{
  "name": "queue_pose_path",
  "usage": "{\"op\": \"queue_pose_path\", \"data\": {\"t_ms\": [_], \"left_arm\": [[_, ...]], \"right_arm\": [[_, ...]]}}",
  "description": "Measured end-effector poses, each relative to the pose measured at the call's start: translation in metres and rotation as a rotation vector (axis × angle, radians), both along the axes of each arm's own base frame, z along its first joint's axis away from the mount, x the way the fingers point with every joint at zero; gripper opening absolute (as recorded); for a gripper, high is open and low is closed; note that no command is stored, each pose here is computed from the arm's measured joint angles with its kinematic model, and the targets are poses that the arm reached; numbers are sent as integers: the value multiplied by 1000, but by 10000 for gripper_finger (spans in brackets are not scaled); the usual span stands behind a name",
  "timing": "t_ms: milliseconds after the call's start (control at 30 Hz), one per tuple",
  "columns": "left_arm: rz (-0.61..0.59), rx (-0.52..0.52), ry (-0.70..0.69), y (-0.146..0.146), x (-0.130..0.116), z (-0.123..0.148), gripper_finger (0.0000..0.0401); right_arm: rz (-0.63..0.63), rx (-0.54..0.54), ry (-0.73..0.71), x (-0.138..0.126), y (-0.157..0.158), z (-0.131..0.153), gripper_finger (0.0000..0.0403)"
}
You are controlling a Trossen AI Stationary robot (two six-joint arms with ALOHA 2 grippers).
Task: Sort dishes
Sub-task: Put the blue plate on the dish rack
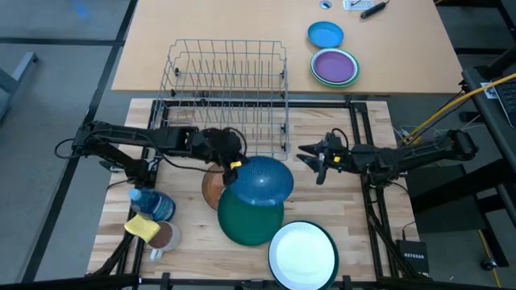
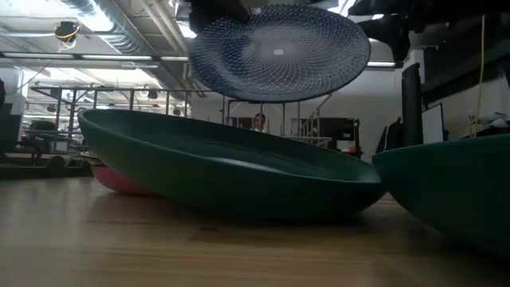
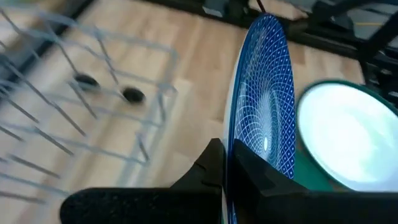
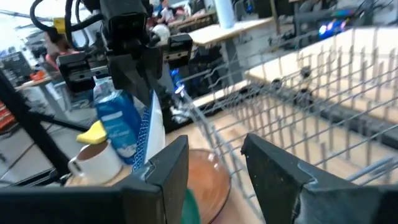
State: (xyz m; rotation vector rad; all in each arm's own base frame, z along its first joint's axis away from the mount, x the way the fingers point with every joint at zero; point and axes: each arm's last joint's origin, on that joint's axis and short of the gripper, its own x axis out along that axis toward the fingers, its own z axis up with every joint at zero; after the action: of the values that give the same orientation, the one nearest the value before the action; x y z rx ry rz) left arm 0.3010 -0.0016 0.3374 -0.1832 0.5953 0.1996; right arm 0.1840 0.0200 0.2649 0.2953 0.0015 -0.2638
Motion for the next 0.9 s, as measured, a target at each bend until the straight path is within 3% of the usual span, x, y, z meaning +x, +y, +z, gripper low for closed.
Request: {"op": "queue_pose_path", "data": {"t_ms": [533, 900], "left_arm": [[96, 281, -138, 57, -7, 68, 0], [241, 484, -75, 100, -21, 80, 0]], "right_arm": [[-156, -63, -62, -23, -8, 16, 163], [-168, -75, -21, -25, -9, 13, 163]]}}
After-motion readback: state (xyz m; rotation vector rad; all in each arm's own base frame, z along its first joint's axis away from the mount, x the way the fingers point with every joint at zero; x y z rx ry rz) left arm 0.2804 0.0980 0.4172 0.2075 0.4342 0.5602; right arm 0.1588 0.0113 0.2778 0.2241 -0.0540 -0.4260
